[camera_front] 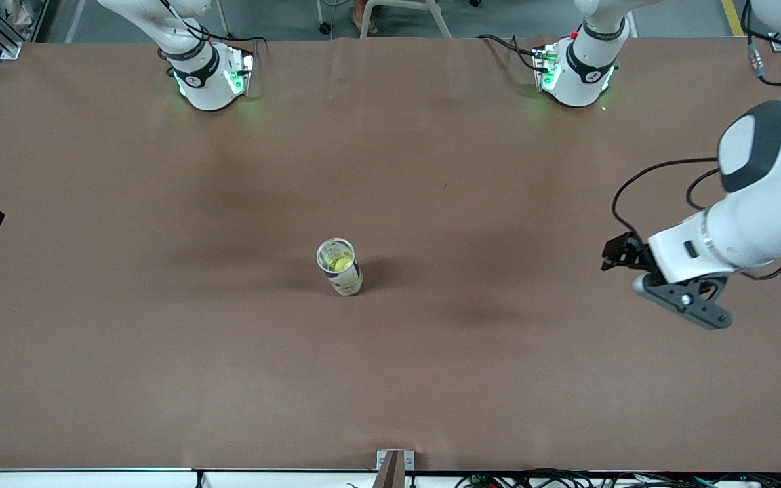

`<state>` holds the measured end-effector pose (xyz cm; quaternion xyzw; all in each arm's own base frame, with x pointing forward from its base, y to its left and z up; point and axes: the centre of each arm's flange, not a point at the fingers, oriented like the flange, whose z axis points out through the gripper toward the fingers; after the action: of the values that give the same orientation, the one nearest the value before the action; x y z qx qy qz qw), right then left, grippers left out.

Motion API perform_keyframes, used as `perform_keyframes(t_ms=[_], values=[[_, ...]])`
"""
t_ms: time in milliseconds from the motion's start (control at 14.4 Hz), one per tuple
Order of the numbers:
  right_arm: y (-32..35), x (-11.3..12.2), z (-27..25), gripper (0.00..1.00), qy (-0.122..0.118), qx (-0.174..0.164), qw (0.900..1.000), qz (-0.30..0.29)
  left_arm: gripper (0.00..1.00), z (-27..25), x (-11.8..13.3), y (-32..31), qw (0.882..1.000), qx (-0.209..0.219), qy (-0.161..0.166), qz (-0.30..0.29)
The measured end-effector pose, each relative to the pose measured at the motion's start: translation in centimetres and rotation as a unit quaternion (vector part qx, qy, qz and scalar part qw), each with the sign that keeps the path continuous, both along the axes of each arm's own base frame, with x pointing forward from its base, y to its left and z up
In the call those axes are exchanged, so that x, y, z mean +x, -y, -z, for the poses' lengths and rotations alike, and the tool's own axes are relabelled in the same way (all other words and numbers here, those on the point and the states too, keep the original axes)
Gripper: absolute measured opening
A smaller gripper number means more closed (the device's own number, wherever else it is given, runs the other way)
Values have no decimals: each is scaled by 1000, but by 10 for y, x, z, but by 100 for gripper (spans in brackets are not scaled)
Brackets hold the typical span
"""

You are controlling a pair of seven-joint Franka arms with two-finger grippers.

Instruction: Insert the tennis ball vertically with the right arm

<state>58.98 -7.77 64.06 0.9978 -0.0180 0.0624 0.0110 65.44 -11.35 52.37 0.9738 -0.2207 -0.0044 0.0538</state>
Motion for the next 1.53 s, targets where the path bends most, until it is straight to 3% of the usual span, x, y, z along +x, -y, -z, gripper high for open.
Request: perform_keyframes(t_ms=[277, 555, 901, 1248, 1525], values=[[0, -2, 2, 100, -3, 1, 1000, 16, 95, -62, -43, 15, 995, 38, -8, -89], [1, -12, 10, 100, -13, 4, 1000, 28, 99, -102, -75, 18, 990, 74, 3, -122], [-3, -33, 15, 100, -10, 5, 1000, 26, 100, -112, -75, -27, 986, 100, 10, -135], [-4, -44, 24, 100, -18, 6, 999, 26, 100, -121, -83, -52, 976, 105, 12, -191], [-8, -48, 20, 100, -21, 7, 999, 23, 100, -124, -90, -74, 968, 70, 2, -241]])
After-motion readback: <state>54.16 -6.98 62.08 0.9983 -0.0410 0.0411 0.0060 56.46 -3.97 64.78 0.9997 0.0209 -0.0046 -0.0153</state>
